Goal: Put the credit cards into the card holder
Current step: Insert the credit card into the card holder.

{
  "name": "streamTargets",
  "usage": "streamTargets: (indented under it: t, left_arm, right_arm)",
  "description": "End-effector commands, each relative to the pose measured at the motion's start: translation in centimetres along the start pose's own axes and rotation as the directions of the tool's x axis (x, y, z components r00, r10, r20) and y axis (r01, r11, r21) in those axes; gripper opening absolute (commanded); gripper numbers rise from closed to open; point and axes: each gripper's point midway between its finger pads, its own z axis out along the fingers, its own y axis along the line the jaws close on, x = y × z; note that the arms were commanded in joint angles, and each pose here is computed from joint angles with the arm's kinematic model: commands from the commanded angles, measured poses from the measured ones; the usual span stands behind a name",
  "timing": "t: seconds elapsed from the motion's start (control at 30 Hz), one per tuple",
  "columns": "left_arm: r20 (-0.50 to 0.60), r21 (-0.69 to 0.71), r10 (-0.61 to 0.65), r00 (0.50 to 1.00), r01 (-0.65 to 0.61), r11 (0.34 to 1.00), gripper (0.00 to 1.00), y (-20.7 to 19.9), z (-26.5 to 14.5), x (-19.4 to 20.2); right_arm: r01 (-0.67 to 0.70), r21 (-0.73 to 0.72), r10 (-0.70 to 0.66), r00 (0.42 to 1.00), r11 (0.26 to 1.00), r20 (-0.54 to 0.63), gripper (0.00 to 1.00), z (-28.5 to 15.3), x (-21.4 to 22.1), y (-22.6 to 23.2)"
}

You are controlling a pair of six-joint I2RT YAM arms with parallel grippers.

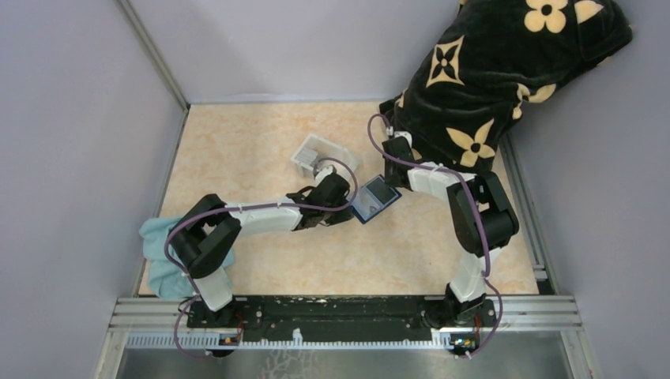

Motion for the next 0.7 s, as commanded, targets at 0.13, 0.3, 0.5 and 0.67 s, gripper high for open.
streamTargets:
  t: [0.13, 0.3, 0.5, 0.67]
  left_arm:
    - [0.055, 0.072, 0.063, 0.997, -0.067, 0.995, 0.23, -3.7, 0.6, -1.7]
    - [0.038, 0.032, 0.093, 0.995, -0.094, 0.995, 0.23, -3.9, 1.8, -1.4]
    - [0.018, -0.001, 0.1, 0.995, -0.1, 0.995, 0.17, -3.0, 2.2, -0.6]
    - [0.018, -0.01, 0.095, 0.995, -0.094, 0.995, 0.17, -2.6, 2.3, -0.3]
  right_arm:
    - [-0.033, -0.03, 0.033, 0.999, 0.999, -0.008, 0.2, 1.1, 0.2, 0.7]
    - [-0.041, -0.052, 0.039, 0.999, 0.998, -0.022, 0.2, 1.0, 1.2, 0.9]
    - [-0.052, -0.071, 0.049, 0.998, 0.996, -0.037, 0.19, 0.8, 2.1, 1.1]
    - [-0.052, -0.076, 0.049, 0.998, 0.996, -0.043, 0.19, 0.8, 2.5, 1.1]
